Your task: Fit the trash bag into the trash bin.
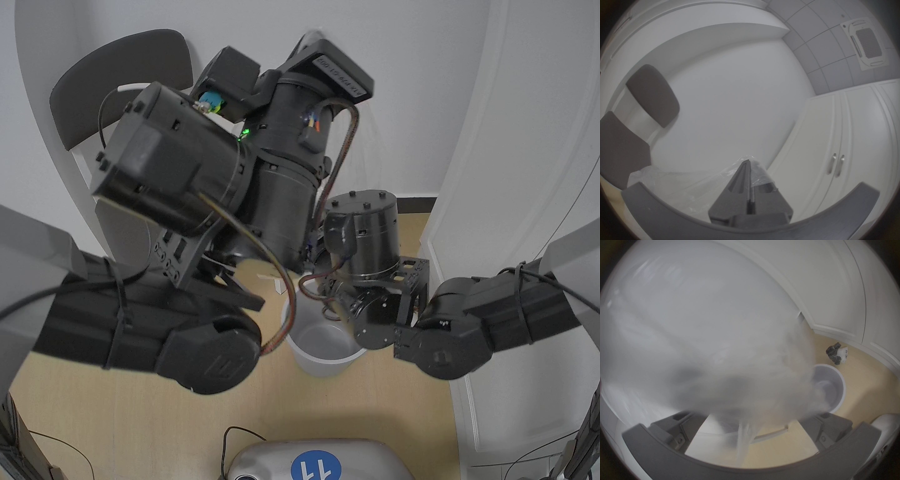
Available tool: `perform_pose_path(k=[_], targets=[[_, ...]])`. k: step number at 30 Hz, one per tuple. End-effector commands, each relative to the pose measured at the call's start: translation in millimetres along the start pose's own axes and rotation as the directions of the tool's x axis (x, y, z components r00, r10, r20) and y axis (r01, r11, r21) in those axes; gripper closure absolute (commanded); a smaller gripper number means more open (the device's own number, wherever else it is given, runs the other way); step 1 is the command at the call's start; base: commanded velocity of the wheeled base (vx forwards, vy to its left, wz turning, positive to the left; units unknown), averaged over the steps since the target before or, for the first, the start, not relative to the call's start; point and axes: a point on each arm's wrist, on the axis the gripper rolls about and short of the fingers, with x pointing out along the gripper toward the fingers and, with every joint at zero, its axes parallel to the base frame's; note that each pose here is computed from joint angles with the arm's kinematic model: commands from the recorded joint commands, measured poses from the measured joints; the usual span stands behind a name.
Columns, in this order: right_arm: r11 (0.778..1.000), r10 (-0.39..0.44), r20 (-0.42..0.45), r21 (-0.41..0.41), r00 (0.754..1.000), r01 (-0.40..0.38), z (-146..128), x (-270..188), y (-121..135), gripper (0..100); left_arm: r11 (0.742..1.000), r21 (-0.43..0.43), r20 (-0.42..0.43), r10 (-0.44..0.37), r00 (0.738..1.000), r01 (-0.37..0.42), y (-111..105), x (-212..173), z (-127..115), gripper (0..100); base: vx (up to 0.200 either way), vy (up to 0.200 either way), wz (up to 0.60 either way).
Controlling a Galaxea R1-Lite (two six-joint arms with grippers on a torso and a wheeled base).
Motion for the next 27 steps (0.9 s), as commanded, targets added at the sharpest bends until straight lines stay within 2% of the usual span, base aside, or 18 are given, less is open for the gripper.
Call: perform_pose_path(k=[1,3,7,11,15,18,27], targets=[[1.0,-0.012,0.017,-0.002,1.0,0.012,5,5,-3,0,0.999,0.031,0.029,0.009,1.0,-0.009,5,4,13,100,0.0,0.0,0.0],[1.0,-0.024,0.021,-0.011,0.999,0.024,5,9,-7,0,0.998,0.063,0.048,0.022,0.999,-0.025,13,6,22,100,0.0,0.0,0.0],[0.999,-0.045,0.028,-0.021,0.999,0.046,3,17,-15,0,0.997,0.068,0.044,0.021,0.999,-0.024,14,1,36,100,0.0,0.0,0.0],[0.998,-0.064,0.04,-0.026,0.997,0.065,3,28,-22,0,0.996,0.086,0.004,0.021,1.0,-0.022,14,-9,48,100,0.0,0.0,0.0],[0.995,-0.084,0.054,-0.043,0.995,0.086,5,37,-29,0,0.992,0.122,-0.109,0.028,0.994,-0.014,15,-27,58,100,0.0,0.0,0.0],[0.995,-0.087,0.064,-0.04,0.994,0.09,8,40,-30,0,0.993,0.117,-0.15,0.014,0.989,0.004,11,-37,63,100,0.0,0.0,0.0],[0.993,-0.108,0.082,-0.044,0.991,0.112,12,51,-39,0,0.996,0.073,-0.181,-0.028,0.983,0.042,-5,-50,68,100,0.0,0.0,0.0]])
